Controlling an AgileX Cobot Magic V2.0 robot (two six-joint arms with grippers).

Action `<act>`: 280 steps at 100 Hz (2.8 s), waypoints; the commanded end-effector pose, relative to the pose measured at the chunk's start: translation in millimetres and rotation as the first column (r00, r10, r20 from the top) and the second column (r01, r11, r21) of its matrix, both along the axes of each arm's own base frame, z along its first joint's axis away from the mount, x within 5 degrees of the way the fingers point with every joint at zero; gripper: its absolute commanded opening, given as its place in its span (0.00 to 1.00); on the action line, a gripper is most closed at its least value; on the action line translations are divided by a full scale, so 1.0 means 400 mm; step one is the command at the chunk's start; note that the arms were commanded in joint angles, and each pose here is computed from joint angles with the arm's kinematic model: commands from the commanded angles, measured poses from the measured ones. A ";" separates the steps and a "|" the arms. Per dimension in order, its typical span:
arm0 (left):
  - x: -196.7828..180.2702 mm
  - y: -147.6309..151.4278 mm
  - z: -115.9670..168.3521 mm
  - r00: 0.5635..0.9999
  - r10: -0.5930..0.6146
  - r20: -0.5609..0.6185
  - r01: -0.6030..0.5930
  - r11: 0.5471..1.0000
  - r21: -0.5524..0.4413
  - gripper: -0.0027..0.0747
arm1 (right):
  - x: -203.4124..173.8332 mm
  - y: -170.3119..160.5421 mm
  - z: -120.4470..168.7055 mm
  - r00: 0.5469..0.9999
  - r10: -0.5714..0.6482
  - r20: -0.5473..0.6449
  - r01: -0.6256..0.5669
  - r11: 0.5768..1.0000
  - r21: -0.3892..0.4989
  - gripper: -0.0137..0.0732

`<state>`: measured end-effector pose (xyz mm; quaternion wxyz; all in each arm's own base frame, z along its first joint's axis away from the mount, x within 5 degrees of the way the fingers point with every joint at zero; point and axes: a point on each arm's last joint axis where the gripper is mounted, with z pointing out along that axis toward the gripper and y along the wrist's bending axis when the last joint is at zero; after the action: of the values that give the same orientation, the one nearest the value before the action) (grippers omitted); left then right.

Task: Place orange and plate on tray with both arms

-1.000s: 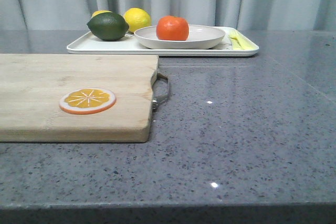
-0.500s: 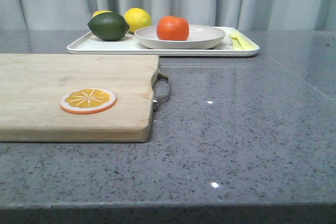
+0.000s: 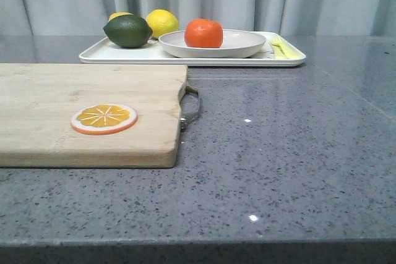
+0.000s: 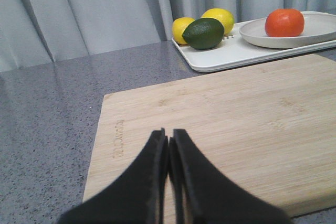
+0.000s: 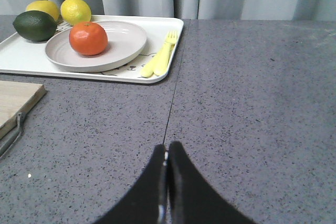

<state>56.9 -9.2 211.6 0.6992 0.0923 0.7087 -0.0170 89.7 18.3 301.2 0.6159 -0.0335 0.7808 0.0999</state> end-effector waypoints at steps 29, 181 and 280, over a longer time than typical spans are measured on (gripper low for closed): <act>-0.008 0.009 -0.020 0.998 0.056 0.031 -0.054 0.997 -0.049 0.01 | 0.002 -0.006 0.042 0.993 -0.025 0.114 0.024 1.000 0.007 0.08; -0.008 0.009 -0.020 0.998 0.056 0.029 -0.054 0.997 -0.048 0.01 | -0.032 -0.019 -0.010 0.982 -0.028 0.188 0.052 0.991 -0.121 0.08; -0.008 0.009 -0.020 0.998 0.056 0.029 -0.054 0.997 -0.049 0.01 | -0.089 -0.027 -0.237 0.945 -0.038 0.326 0.070 0.994 -0.087 0.08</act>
<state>55.5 -6.2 197.7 0.6777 0.0650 0.7324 -0.0102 56.6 6.8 195.7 0.6976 -0.0553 0.7136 0.0335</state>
